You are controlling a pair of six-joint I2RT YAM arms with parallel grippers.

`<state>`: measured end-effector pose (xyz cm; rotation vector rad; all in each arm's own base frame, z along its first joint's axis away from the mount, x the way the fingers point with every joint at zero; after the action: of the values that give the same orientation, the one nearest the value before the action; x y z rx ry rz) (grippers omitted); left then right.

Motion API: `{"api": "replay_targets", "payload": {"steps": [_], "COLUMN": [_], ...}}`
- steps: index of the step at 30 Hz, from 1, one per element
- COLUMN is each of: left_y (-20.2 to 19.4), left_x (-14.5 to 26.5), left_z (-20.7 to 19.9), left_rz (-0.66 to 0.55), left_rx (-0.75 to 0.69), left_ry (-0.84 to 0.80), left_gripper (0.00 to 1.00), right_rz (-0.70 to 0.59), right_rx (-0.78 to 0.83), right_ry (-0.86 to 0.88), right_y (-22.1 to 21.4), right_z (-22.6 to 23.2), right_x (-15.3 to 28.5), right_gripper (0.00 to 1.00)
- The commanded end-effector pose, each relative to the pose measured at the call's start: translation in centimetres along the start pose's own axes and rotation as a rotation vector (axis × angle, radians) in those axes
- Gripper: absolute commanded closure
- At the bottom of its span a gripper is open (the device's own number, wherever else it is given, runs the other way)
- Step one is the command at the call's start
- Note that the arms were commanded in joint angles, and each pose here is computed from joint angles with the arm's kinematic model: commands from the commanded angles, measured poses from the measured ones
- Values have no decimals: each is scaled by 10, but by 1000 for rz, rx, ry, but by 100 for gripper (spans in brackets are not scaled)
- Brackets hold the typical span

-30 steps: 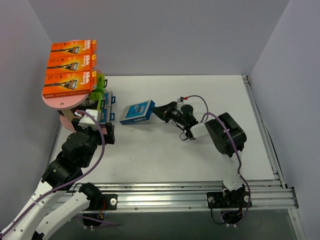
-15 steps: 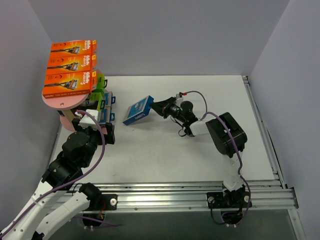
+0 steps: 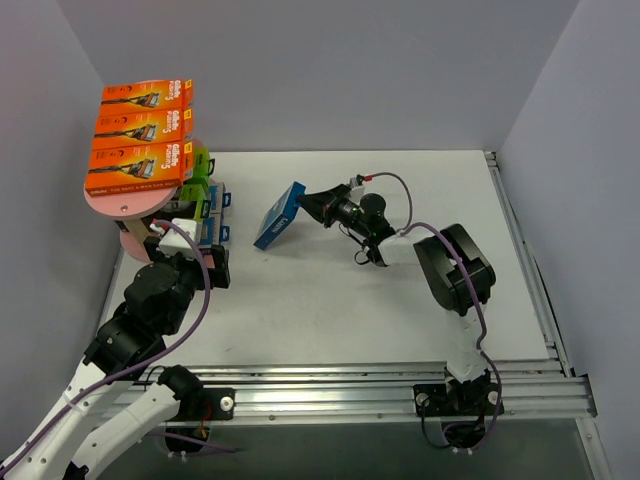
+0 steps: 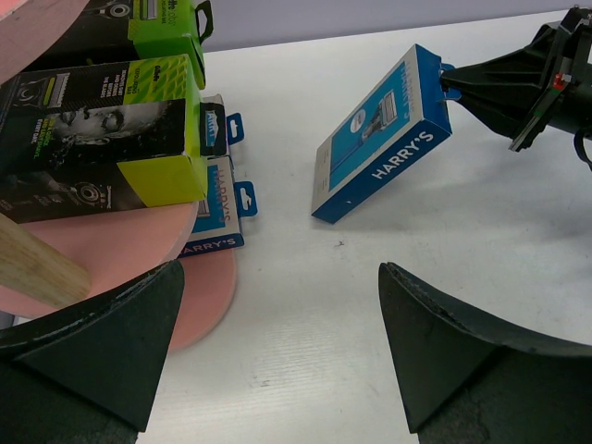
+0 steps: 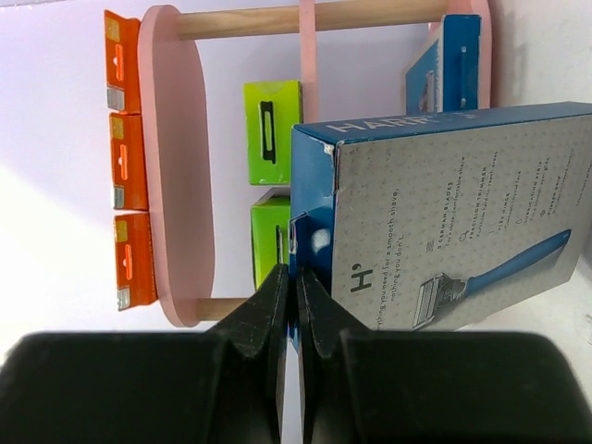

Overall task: Place and organize the shaving razors onto the shelf
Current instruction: Grab a shaving razor with the right arm, then place the shaving razor onto shelf

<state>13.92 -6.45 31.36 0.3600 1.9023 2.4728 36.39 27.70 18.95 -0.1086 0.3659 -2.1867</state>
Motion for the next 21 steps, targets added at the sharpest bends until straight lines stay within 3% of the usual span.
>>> {"api": "replay_targets", "payload": {"steps": [1,21], "left_y": [10,10], "left_x": [0,1], "left_z": [2,3], "left_rz": [-42,-46], "left_rx": [32,34], "left_ry": [20,22], "left_gripper": [5,5], "right_rz": [302,408], "right_rx": [367,378], "right_ry": [764,844], "right_y": [-69,-98], "right_z": [123,138], "right_x": [41,20], "right_gripper": [100,100]}}
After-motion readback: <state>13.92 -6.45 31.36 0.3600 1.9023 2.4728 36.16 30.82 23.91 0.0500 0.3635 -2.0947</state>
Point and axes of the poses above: each gripper's point midway between its finger pads, its own x axis back along the fingers, its own z axis along the line the jaws close on, y = z × x, the point moved 10 cm from there along x, back along the fingers, and after that the axes turned 14 degrees about -x, right-handed, at the moved point
